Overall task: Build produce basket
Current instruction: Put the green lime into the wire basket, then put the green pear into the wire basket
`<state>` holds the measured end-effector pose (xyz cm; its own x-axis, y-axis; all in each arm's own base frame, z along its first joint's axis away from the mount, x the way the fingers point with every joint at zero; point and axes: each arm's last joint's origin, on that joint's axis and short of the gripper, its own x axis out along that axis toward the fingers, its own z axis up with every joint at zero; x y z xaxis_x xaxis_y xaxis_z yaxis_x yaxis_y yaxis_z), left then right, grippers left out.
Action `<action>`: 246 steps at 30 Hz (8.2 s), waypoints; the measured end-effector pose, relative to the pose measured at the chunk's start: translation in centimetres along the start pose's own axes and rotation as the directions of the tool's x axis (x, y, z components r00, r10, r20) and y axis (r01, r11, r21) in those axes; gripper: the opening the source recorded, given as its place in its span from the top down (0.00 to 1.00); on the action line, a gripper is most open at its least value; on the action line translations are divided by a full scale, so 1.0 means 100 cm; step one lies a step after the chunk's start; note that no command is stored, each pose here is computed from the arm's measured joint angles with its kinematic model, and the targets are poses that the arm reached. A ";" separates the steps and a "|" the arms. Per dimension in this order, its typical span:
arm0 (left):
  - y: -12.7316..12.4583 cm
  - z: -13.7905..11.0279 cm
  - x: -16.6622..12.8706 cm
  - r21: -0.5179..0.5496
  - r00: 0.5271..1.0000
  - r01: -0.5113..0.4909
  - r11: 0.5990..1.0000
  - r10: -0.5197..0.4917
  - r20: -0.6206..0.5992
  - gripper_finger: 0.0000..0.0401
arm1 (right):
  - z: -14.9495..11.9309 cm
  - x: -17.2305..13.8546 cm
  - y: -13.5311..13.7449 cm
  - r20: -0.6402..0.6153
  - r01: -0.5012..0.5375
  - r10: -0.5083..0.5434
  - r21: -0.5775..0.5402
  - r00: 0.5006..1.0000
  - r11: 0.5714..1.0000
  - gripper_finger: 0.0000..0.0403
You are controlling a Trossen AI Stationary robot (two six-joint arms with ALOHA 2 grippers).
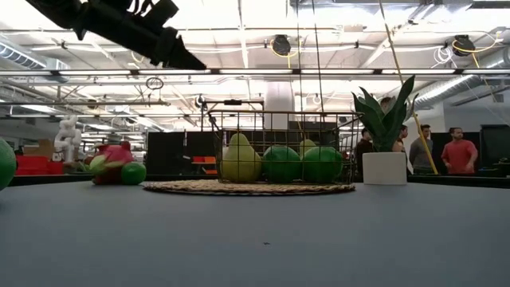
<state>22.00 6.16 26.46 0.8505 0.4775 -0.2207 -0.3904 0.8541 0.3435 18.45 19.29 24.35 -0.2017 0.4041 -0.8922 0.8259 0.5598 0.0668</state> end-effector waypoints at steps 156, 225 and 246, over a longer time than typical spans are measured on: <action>0.015 -0.009 0.003 0.008 0.996 -0.016 1.000 0.017 -0.089 0.42 | 0.142 -0.018 -0.044 0.683 0.379 0.467 -0.714 0.561 0.589 0.16; 0.021 -0.012 0.004 -0.081 0.994 -0.050 0.995 0.042 -0.098 0.42 | 0.263 -0.124 -0.049 0.965 0.331 0.260 -0.237 -0.026 0.914 0.33; 0.022 -0.009 0.004 -0.096 0.996 -0.054 0.994 0.047 -0.073 0.42 | 0.271 -0.107 -0.046 0.982 0.263 0.185 -0.189 0.041 0.946 0.13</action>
<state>21.20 8.41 26.28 0.8030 0.5309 -0.2707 -0.4676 0.8429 0.2661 31.09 -7.19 21.45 0.6613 -0.5902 -0.4629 0.6287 0.7728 -0.0871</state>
